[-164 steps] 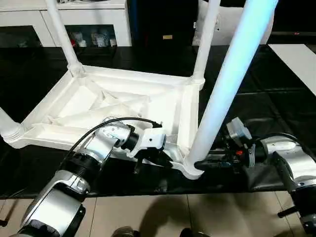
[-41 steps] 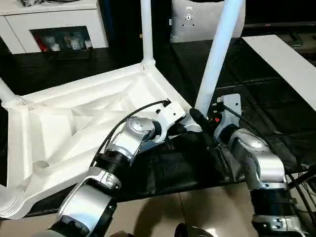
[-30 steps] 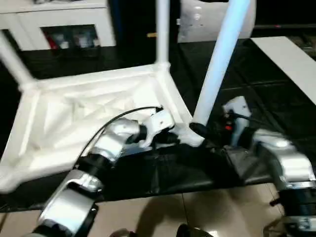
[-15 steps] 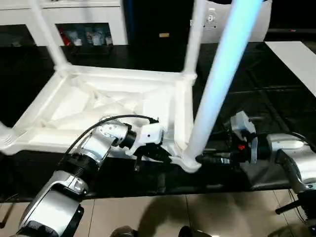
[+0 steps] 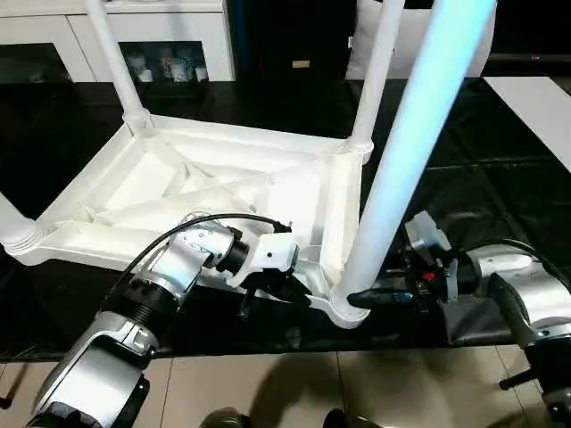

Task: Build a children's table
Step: Rotate leg to tighten

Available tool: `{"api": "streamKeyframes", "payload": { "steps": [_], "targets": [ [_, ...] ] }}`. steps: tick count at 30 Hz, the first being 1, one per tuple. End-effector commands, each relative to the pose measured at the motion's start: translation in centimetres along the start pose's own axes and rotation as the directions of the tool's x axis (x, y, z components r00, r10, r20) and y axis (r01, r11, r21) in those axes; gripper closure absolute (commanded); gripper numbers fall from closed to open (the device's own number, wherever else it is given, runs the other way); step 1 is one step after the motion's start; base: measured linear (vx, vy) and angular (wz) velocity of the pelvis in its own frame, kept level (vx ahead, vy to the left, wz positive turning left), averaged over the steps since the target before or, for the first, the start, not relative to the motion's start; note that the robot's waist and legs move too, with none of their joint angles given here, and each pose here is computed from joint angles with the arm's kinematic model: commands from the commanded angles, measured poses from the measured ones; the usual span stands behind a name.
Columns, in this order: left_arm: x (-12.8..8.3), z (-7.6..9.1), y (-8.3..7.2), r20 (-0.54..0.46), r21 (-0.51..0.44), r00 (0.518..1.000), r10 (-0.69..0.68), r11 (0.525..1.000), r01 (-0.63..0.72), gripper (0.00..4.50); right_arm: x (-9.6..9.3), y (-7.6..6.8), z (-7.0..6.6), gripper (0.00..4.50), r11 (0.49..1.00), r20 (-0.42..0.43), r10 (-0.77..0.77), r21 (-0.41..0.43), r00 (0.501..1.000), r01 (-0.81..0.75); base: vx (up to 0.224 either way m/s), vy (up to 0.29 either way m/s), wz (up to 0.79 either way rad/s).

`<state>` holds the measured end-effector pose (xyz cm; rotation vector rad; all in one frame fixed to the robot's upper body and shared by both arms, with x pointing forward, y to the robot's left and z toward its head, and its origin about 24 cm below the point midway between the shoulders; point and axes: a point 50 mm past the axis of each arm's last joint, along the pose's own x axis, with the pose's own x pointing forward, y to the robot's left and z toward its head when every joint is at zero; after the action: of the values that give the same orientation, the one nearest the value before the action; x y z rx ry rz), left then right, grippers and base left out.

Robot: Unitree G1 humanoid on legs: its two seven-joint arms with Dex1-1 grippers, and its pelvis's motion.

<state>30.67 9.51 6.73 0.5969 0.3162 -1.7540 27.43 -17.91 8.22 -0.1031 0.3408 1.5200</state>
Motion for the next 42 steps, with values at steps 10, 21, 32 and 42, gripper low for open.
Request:
{"api": "streamKeyframes", "payload": {
  "steps": [10, 21, 32, 42],
  "targets": [
    [-0.1, 1.2, 1.0, 0.043, -0.023, 0.997, 0.060, 0.998, -0.059, 4.50, 0.7, 0.5, 0.5, 2.51, 0.998, 0.096, 0.037, 0.048, 0.995, -0.042, 0.000, 0.000, 0.00],
    [3.7, 2.7, 3.3, 0.060, -0.277, 0.925, 0.374, 0.897, -0.345, 4.50, 4.7, -3.1, 0.2, 2.51, 0.805, 0.102, -0.576, 0.245, 0.811, 0.541, 0.000, 0.000, 0.00],
    [5.9, 4.7, 6.0, -0.035, -0.348, 0.759, 0.650, 0.704, -0.619, 4.50, 7.8, -4.9, 1.4, 1.85, 0.475, 0.032, -0.864, 0.386, 0.503, 0.791, 0.000, 0.000, 0.00],
    [3.9, 2.6, 4.7, -0.022, -0.272, 0.824, 0.567, 0.789, -0.550, 4.50, 4.0, -4.5, 0.9, 1.21, 0.541, 0.121, -0.839, 0.296, 0.530, 0.788, 0.000, 0.000, 0.00]
  ]
}}
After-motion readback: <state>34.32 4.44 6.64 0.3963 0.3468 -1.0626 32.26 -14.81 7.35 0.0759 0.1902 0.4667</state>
